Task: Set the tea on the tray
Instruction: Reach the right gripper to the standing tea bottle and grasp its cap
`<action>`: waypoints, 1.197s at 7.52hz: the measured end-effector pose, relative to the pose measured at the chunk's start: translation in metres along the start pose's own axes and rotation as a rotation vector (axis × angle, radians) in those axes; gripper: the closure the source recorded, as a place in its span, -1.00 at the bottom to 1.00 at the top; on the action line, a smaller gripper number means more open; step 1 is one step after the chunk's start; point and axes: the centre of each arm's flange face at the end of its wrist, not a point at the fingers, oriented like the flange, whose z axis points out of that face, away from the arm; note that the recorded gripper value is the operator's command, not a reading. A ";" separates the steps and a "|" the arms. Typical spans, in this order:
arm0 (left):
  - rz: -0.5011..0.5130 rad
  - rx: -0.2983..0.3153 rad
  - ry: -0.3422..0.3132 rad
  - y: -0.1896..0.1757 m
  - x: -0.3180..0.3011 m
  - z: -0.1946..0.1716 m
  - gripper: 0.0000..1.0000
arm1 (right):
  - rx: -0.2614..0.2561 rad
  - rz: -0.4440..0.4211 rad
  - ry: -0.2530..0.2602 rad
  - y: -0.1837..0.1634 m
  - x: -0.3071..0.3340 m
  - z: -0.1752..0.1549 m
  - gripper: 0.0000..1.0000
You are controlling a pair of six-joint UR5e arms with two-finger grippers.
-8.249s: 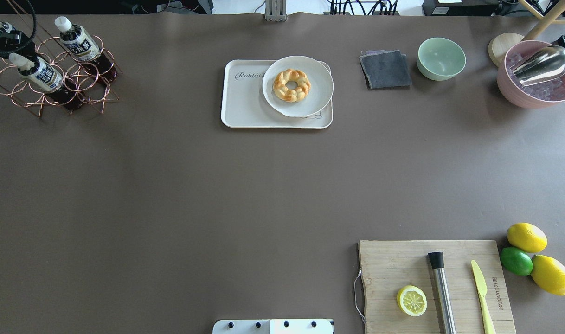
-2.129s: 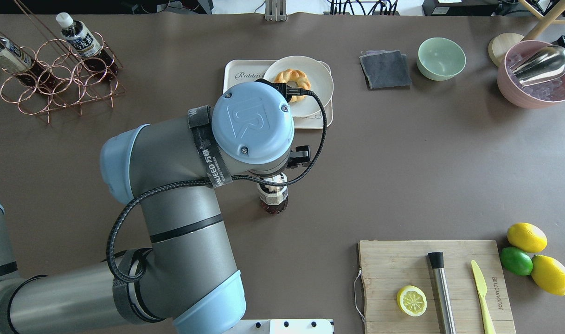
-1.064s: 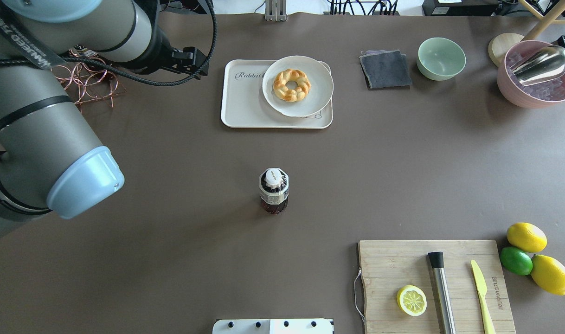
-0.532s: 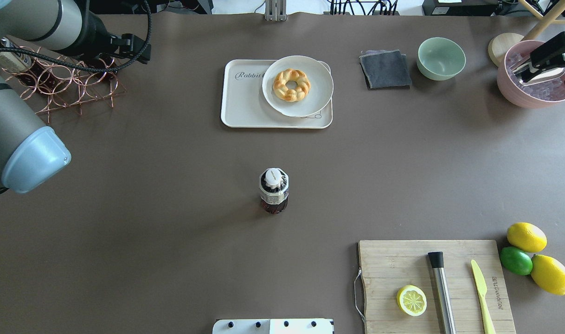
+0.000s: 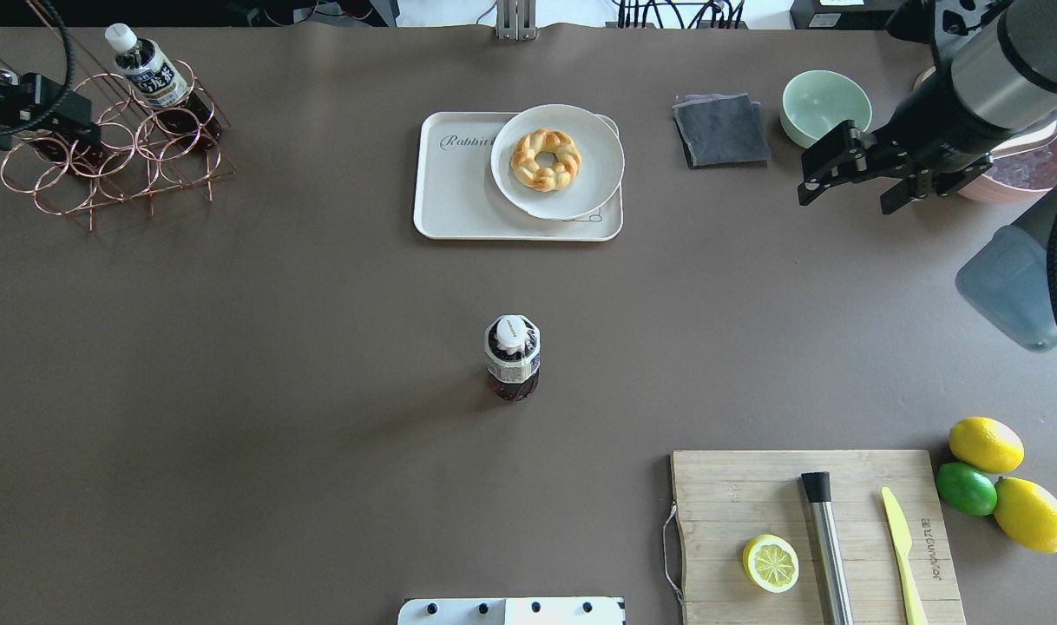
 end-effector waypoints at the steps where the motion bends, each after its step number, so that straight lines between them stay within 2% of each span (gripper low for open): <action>1: 0.048 -0.021 -0.012 0.005 -0.055 -0.003 -0.96 | 0.001 0.019 -0.026 0.013 -0.033 0.007 -1.00; 3: 0.114 -0.042 -0.034 0.016 -0.132 -0.006 -0.96 | -0.019 0.065 -0.059 0.032 -0.094 0.007 -1.00; 5: 0.123 -0.047 -0.050 0.031 -0.170 -0.010 -0.96 | -0.040 0.088 -0.015 0.043 -0.147 0.004 -1.00; 7: 0.111 -0.048 -0.056 0.037 -0.185 -0.011 -0.96 | -0.010 0.086 0.036 0.048 -0.192 0.018 -1.00; 9: 0.110 -0.048 -0.057 0.037 -0.187 -0.010 -0.96 | -0.004 0.109 0.064 0.049 -0.228 0.036 -1.00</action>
